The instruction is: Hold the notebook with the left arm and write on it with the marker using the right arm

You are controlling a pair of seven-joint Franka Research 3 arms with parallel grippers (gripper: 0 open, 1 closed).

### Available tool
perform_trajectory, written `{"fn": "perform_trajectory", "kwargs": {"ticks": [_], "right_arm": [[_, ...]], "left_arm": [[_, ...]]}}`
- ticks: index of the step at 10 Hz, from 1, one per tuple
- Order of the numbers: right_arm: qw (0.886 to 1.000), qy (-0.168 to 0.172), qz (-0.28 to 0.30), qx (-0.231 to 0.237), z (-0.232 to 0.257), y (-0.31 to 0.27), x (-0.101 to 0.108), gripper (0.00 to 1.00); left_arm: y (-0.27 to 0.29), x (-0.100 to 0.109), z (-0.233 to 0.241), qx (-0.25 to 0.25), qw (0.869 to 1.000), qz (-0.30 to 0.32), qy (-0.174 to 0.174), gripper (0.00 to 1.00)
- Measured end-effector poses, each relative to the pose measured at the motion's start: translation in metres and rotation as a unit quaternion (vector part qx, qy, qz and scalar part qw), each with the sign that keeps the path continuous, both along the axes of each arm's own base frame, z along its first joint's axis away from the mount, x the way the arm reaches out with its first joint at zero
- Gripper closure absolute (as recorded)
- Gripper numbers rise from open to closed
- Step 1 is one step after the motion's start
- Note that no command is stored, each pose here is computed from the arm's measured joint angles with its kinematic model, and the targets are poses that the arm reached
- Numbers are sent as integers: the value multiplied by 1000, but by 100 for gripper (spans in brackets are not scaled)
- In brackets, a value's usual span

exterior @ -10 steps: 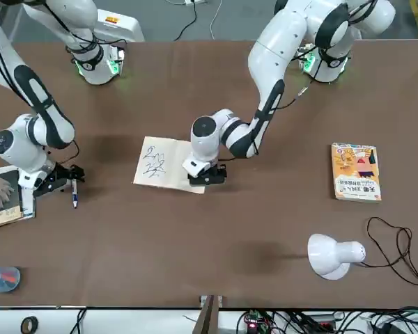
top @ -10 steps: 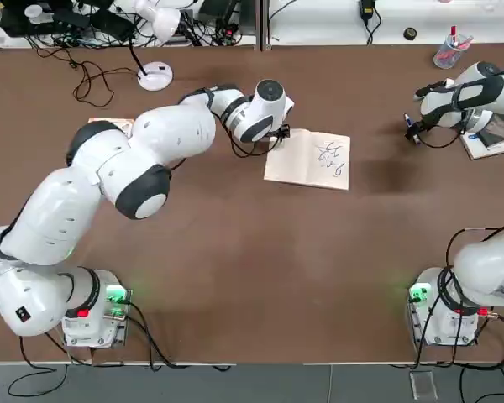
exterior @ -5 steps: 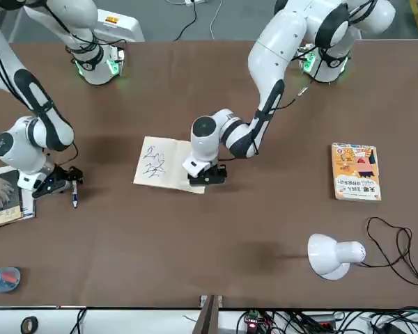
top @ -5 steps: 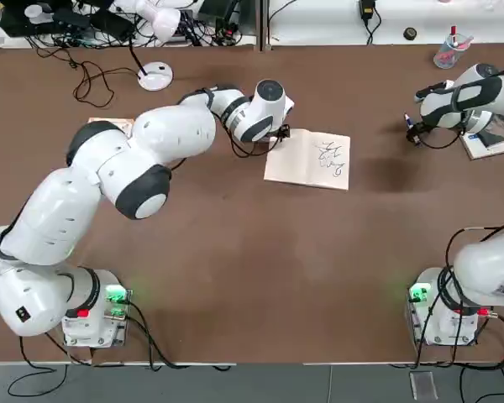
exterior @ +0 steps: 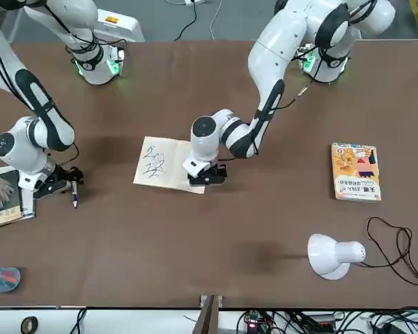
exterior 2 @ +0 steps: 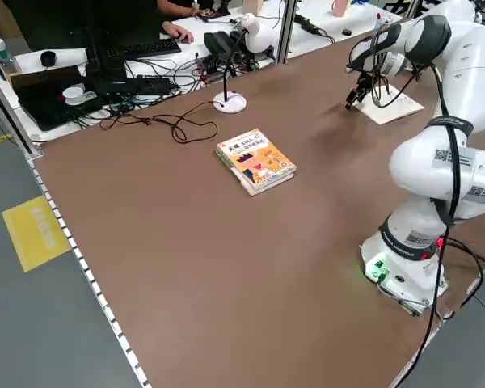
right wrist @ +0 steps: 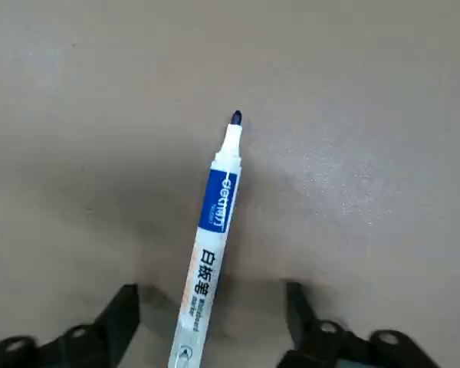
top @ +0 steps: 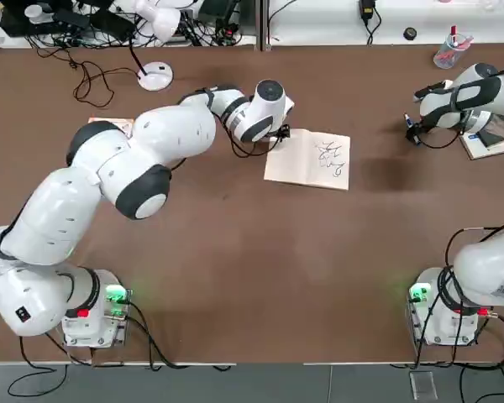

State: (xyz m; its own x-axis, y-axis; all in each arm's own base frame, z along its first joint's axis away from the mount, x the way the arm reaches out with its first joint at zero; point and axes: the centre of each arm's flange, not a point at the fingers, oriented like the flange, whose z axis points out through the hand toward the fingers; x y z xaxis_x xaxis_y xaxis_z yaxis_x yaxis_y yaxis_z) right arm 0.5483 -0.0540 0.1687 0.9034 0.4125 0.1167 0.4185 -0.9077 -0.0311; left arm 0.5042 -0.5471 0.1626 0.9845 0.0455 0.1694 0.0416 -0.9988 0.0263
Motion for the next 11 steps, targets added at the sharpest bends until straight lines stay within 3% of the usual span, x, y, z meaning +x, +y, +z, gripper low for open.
{"fn": "perform_trajectory", "kwargs": {"ticks": [5, 6, 11], "right_arm": [[1000, -16, -9, -9, 5, -13, 4, 77], [1000, -17, -12, -9, 5, -13, 4, 84], [997, 0, -83, 3, 6, -8, 6, 83]], "left_arm": [[0, 0, 0, 0, 1000, 0, 0, 0], [0, 0, 0, 0, 1000, 0, 0, 0], [0, 0, 0, 0, 1000, -1, 0, 0]]}}
